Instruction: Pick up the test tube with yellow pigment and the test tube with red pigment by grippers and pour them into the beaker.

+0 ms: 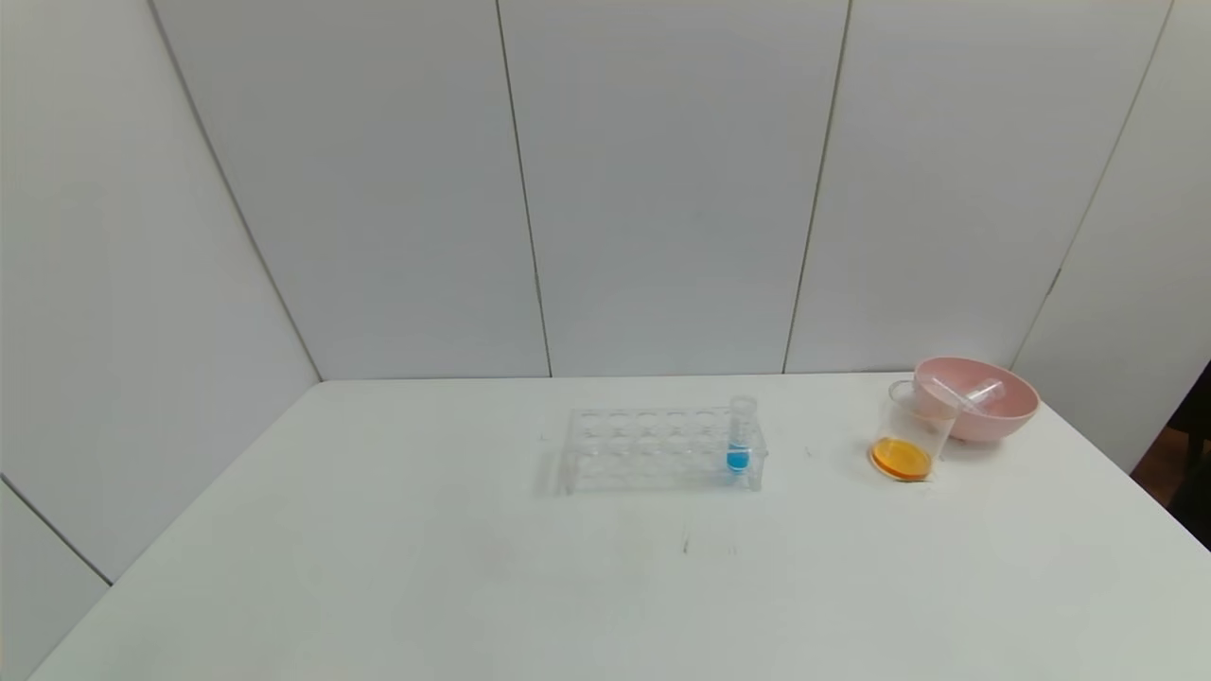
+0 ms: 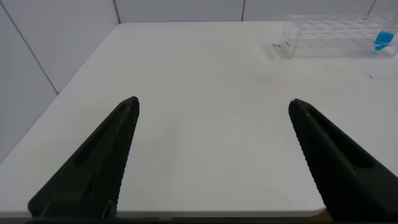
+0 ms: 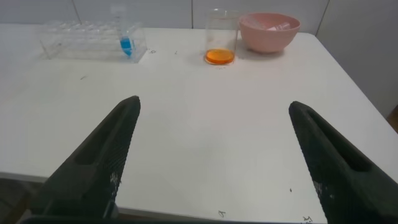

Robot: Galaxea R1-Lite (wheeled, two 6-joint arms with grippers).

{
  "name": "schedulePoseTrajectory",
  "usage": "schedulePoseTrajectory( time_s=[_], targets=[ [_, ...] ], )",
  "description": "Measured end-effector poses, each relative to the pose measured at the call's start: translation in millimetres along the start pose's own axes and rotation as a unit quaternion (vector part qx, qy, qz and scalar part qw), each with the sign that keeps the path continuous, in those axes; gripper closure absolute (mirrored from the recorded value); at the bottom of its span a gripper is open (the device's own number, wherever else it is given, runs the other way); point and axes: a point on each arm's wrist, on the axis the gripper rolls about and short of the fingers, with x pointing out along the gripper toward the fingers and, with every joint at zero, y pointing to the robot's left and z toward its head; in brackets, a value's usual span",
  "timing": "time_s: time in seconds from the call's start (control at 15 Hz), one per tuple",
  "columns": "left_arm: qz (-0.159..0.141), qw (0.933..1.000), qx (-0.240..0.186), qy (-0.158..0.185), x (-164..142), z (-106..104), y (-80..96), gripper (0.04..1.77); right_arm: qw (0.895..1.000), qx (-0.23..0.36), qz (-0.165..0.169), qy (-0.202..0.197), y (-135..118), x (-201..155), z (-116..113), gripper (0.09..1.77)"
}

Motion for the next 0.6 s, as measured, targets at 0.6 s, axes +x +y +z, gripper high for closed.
schedulePoseTrajectory(
  time_s=[0.6],
  targets=[
    [0.000,1.0000,0.000,0.000,0,0,0.0,0.09,0.998,-0.044,-0.038,0.014,-2,3,-10,0.15]
  ],
)
